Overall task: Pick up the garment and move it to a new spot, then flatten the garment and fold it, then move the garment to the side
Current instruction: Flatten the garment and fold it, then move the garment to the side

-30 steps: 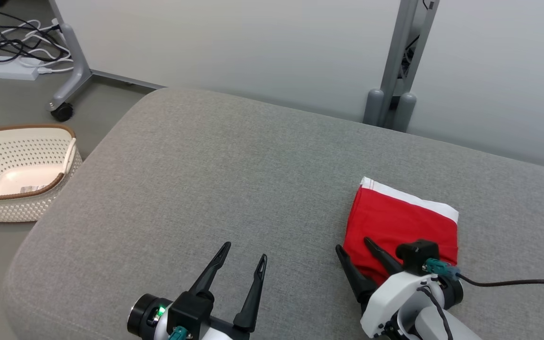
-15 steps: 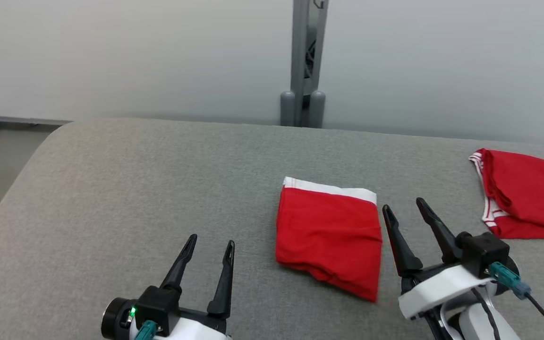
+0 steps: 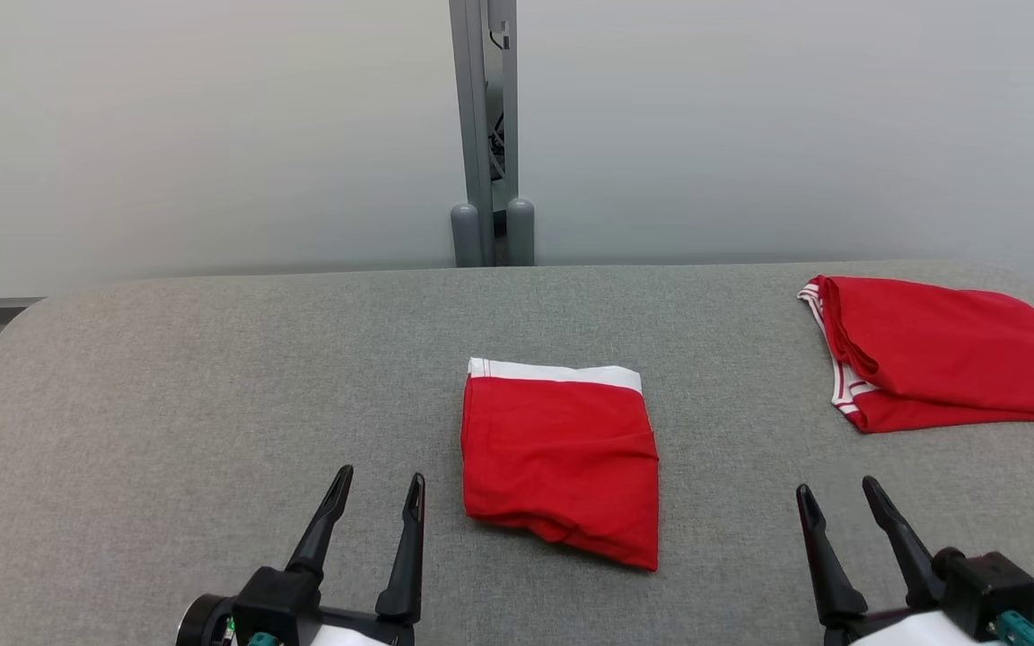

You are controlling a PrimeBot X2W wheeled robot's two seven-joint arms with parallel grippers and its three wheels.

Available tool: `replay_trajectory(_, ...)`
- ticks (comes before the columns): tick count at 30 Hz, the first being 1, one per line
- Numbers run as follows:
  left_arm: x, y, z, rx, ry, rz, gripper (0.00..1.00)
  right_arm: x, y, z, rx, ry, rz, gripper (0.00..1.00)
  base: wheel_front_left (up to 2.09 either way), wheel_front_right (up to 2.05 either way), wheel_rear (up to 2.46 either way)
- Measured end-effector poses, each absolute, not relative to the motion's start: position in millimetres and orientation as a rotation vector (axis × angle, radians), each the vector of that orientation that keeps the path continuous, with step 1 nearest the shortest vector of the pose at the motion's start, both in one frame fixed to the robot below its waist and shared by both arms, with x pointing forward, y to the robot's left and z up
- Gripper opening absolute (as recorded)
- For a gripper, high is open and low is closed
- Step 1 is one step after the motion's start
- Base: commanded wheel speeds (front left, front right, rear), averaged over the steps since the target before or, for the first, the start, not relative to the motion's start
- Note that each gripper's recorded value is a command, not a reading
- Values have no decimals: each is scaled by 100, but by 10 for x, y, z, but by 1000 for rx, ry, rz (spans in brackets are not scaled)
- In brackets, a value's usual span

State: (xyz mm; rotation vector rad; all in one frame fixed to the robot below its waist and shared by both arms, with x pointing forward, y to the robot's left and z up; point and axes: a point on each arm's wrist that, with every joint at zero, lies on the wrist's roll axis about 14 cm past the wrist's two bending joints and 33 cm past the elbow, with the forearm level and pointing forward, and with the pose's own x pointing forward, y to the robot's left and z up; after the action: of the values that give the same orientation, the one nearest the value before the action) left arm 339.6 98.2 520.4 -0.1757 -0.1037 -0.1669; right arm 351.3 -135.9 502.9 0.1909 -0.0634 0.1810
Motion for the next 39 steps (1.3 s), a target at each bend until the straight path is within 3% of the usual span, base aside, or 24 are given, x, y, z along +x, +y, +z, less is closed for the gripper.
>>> replay_trajectory(7,3314,1071,5162,-170,-96,-140,100,3351,-1435,4910,202,-33,153,100,0,0,0)
replay_trajectory(25,3258,1090,5149,-152,-96,-129,100,3335,-1273,4847,244,-6,195,100,0,0,0)
replay_trajectory(39,3202,1284,4967,-147,-42,-69,100,3942,-692,4480,564,207,257,100,0,0,0)
